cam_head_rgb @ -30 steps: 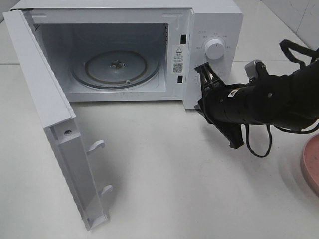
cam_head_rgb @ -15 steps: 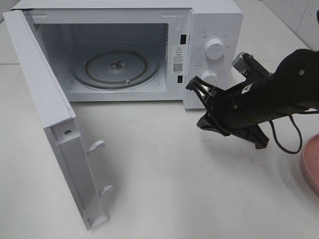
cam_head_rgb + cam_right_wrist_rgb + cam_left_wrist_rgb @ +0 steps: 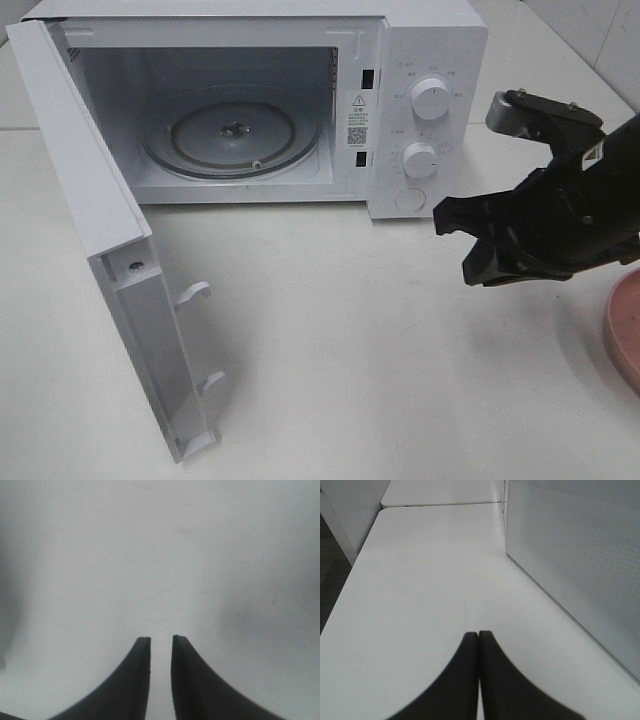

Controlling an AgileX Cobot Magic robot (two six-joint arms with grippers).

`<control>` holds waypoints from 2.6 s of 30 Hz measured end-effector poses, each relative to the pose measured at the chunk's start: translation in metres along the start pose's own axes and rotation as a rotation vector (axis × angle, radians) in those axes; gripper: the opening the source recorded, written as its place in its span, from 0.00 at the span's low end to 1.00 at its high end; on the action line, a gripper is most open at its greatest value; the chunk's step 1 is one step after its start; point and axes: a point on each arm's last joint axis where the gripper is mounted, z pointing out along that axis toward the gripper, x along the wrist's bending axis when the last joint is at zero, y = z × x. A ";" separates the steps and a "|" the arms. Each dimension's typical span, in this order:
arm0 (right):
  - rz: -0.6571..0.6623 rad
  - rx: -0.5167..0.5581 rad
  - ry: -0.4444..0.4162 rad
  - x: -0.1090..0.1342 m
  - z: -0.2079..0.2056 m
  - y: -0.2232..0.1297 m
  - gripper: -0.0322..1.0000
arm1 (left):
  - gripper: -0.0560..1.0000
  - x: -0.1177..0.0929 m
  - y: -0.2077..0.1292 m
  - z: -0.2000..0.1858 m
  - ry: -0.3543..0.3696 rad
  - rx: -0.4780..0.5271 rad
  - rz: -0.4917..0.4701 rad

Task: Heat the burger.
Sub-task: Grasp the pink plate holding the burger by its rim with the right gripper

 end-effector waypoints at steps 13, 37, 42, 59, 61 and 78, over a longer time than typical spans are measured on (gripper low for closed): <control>-0.153 0.131 -0.144 -0.035 -0.027 -0.010 0.91 | 0.05 0.000 0.000 0.000 -0.004 0.000 -0.003; -0.146 0.340 -0.351 -0.089 0.011 -0.007 0.99 | 0.05 0.000 0.000 0.000 -0.004 0.000 -0.003; -0.145 0.374 -0.353 -0.094 0.028 -0.007 0.97 | 0.05 0.000 0.000 0.000 -0.004 0.000 -0.003; -0.106 0.396 -0.350 -0.114 0.059 -0.006 0.93 | 0.05 0.000 0.000 0.000 -0.004 0.000 -0.003; -0.107 0.397 -0.351 -0.114 0.060 -0.006 0.91 | 0.05 0.000 0.000 0.000 -0.004 0.000 -0.003; -0.111 0.427 -0.397 -0.121 0.065 -0.008 0.18 | 0.05 0.000 0.000 0.000 -0.004 0.000 -0.003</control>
